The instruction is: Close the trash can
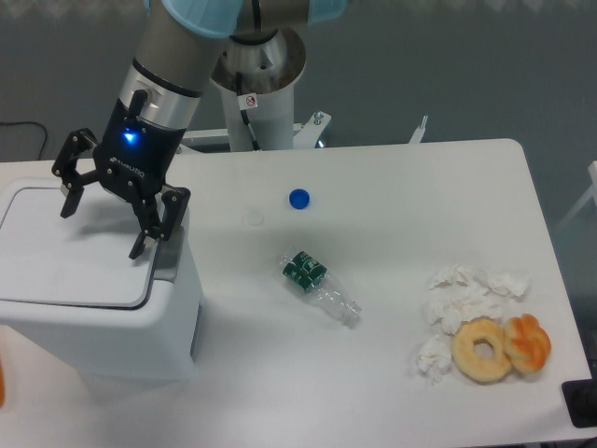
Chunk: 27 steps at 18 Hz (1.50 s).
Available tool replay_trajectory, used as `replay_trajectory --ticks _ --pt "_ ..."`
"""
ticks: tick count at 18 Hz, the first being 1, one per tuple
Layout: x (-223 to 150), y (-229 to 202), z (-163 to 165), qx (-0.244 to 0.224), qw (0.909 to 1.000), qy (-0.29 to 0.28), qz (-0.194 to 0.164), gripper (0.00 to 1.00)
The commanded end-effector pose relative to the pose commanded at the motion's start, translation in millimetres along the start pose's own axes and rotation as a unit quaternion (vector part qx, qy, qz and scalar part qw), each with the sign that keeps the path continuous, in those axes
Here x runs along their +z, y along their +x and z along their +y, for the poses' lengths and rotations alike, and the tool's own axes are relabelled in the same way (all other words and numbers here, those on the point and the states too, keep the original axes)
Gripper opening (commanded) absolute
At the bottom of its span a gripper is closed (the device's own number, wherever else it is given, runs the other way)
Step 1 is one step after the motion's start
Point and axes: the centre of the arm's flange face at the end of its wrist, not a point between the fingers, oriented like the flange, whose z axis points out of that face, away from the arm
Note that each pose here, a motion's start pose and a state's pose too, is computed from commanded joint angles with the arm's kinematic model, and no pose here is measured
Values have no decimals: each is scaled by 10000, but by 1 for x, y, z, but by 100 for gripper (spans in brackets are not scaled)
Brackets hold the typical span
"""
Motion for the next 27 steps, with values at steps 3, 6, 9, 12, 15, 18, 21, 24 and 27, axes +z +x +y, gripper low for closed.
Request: replay_trajectory --ticks 3,6,9,12,15,18,21,24,27 --pt "2 -1 0 -4 10000 -6 3 100" --pt "3 -1 0 27 10000 -16 4 100" --pt "4 -1 3 64 10000 -46 3 100" --pt "7 -2 6 50 10000 -78 11 100" --pt "7 -1 7 66 9999 -78 11 100" --pt "7 -2 7 68 9999 -73 13 100" --pt "5 -3 7 53 10000 -56 14 100" --pt "1 -3 3 82 10000 -7 -9 100" --pt "-12 -7 -2 91 9999 92 -105 100"
